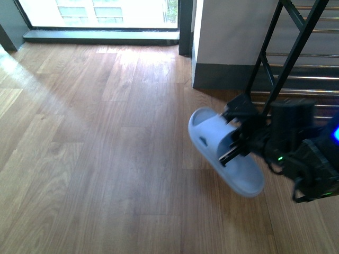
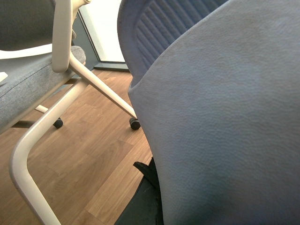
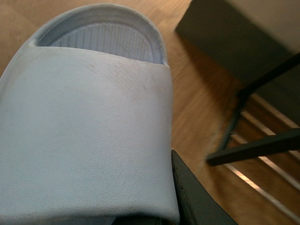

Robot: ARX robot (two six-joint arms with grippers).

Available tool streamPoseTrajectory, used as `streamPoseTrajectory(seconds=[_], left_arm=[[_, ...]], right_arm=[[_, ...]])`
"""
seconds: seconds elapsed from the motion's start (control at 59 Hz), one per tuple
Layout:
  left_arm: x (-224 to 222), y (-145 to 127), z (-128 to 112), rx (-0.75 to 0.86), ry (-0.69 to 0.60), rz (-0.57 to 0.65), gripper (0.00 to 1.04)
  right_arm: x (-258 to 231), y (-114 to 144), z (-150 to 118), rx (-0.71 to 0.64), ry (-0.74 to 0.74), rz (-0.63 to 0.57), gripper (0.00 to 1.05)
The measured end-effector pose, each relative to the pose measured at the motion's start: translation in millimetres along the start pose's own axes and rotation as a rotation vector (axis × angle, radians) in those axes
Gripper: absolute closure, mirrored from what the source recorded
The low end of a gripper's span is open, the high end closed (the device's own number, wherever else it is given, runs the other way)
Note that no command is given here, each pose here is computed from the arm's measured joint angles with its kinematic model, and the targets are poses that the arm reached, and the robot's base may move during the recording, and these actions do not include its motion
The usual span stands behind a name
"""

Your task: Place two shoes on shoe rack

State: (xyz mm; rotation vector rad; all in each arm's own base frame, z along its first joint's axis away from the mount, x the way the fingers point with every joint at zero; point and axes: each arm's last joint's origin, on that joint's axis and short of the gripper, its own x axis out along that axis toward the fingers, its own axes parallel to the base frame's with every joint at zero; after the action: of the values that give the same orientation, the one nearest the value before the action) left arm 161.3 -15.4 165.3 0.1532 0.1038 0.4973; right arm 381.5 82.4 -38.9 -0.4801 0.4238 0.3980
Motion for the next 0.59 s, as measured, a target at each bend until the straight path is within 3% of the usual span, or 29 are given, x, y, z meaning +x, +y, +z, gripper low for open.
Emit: streamPoseTrajectory(seconds=[0.136,0.271,0.593], left_arm=[[0.0,0.0,0.0,0.000,0.000,0.000,1.03],[0.0,0.0,0.0,0.000,0.000,0.000,1.03],[0.0,0.0,0.0,0.000,0.000,0.000,1.03]], right_arm=[[-78.7,-31.1,52.4,-0.031,-0.086,-0.044,1.03],[-147.6,-36.2,82.1,-0.062,-0.156,-0.026,1.03],[-262.5,-29.8,111.1,-0.092,-0.336,-0.027,1.03]])
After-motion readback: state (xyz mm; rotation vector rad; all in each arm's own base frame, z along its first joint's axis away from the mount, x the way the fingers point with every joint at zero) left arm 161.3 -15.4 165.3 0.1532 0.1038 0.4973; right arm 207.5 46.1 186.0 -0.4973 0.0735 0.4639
